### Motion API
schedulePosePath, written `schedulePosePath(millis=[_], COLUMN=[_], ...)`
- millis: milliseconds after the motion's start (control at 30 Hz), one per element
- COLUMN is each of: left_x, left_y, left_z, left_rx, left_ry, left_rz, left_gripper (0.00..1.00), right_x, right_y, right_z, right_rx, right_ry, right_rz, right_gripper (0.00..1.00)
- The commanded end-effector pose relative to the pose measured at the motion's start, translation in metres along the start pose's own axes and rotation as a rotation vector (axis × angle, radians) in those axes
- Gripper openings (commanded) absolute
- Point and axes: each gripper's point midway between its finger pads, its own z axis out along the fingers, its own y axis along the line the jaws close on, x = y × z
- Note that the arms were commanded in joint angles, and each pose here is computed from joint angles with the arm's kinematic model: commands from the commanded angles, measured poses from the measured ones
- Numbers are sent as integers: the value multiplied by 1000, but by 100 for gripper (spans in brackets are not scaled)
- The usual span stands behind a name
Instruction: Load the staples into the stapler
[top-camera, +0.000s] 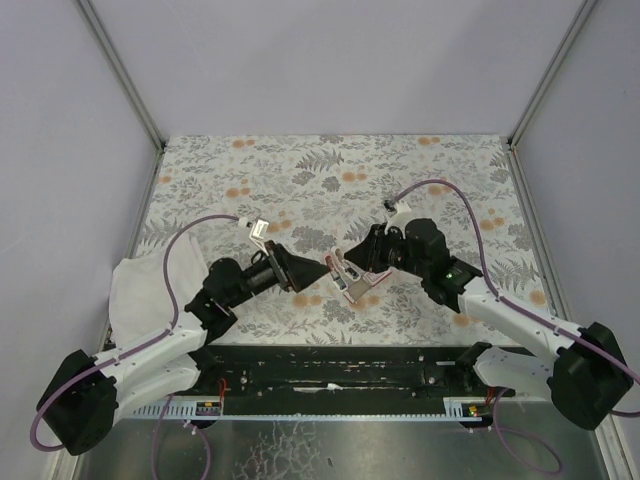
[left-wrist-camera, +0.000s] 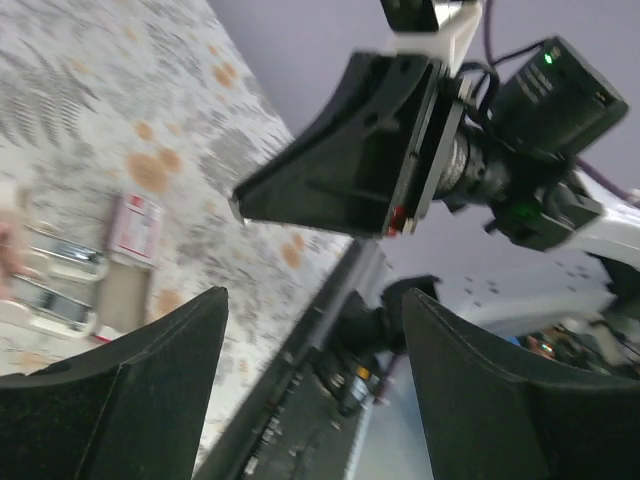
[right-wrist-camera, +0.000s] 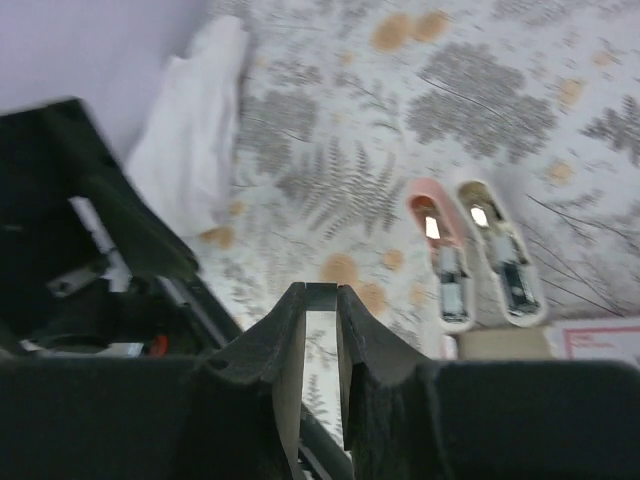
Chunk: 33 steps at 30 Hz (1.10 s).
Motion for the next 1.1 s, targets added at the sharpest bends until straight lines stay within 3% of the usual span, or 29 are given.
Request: schedulePosePath(millis=[0,300,1067], left_x=[10,-3,-12], left_y=[-49,-89,-92], left_z=[-9,-21,-4], left_rx=[210,370,348], left_ry=[70,65,56], left_rz=[-168,-188,-203], left_gripper=[69,60,29], right_x=[-40,-46,-42], right_y=[74,110,129], right_z=[-26,-52,-63], right_rx=[-339,-535,-659], right_ry=[-129,-146,-101], right_rz=[37,77,92], right_gripper=[23,23,22])
